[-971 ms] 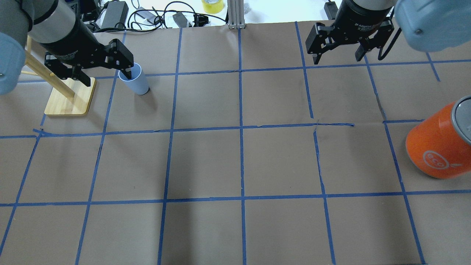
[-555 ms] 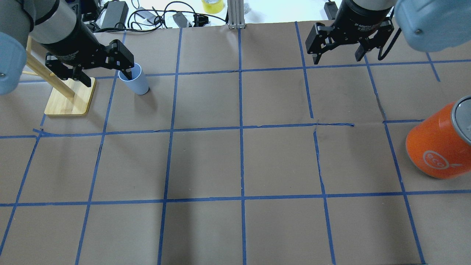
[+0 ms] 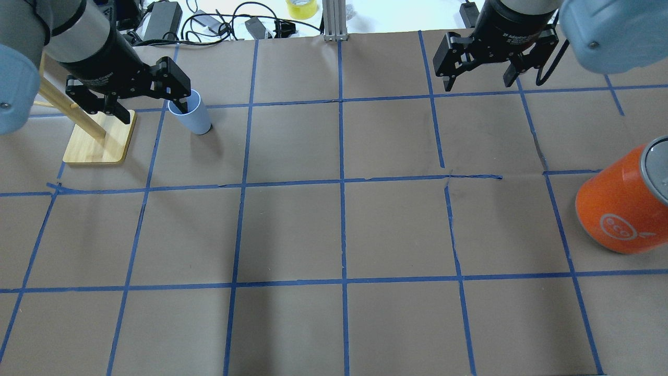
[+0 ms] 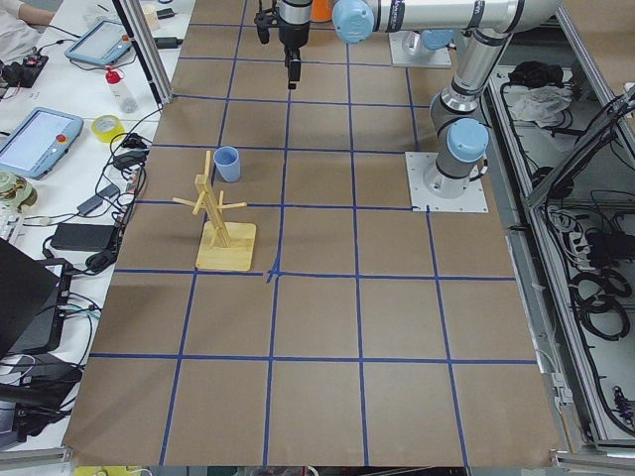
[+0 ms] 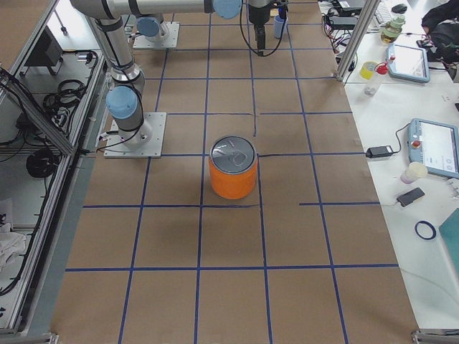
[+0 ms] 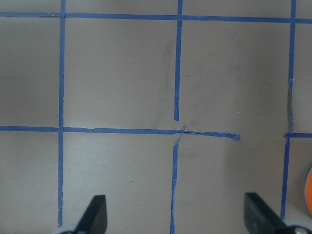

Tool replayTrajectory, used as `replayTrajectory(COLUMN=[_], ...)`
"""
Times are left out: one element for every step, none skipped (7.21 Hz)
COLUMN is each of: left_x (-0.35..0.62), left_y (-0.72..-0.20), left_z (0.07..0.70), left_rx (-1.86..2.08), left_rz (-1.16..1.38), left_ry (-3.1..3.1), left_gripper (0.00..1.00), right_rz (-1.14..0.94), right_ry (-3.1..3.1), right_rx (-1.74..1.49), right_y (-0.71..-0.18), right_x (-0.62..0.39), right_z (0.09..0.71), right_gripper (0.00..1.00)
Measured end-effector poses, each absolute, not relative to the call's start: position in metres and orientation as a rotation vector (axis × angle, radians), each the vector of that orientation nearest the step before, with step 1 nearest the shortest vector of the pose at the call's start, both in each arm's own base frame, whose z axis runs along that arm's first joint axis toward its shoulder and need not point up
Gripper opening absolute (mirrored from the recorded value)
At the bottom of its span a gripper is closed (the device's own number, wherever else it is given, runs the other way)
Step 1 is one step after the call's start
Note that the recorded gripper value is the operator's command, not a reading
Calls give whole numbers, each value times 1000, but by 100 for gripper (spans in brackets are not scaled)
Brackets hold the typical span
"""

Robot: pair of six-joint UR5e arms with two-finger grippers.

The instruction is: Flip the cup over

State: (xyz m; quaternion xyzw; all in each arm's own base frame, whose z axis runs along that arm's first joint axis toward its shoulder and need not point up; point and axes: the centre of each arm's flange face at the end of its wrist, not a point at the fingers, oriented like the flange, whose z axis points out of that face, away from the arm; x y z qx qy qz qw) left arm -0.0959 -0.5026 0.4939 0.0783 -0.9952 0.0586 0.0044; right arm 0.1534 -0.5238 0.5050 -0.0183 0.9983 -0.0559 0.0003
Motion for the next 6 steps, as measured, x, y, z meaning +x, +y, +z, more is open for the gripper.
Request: replayTrajectory(left_x=[-96, -96, -96, -96, -96, -96], left_y=[-503, -503, -502, -501, -501, -501], left_z=[492, 489, 485, 482, 481, 480], left_rx=[247, 249, 250, 250, 250, 250], left_rz=[179, 170, 159, 154, 153, 153], left_ry=[-3117, -3117, -3118, -3118, -3119, -3119], left_gripper=[100, 100, 100, 100, 100, 100], right_rz=[-176, -176, -175, -175, -175, -174], right_ry=[3135, 3135, 3136, 3136, 3136, 3136], right_rx=[-58, -58, -58, -57, -57, -57], right_y=[-524, -524, -524, -524, -524, -524], right_x=[153, 153, 153, 153, 153, 153], right_z=[505, 505, 505, 505, 505, 505], right_gripper=[100, 100, 100, 100, 100, 100])
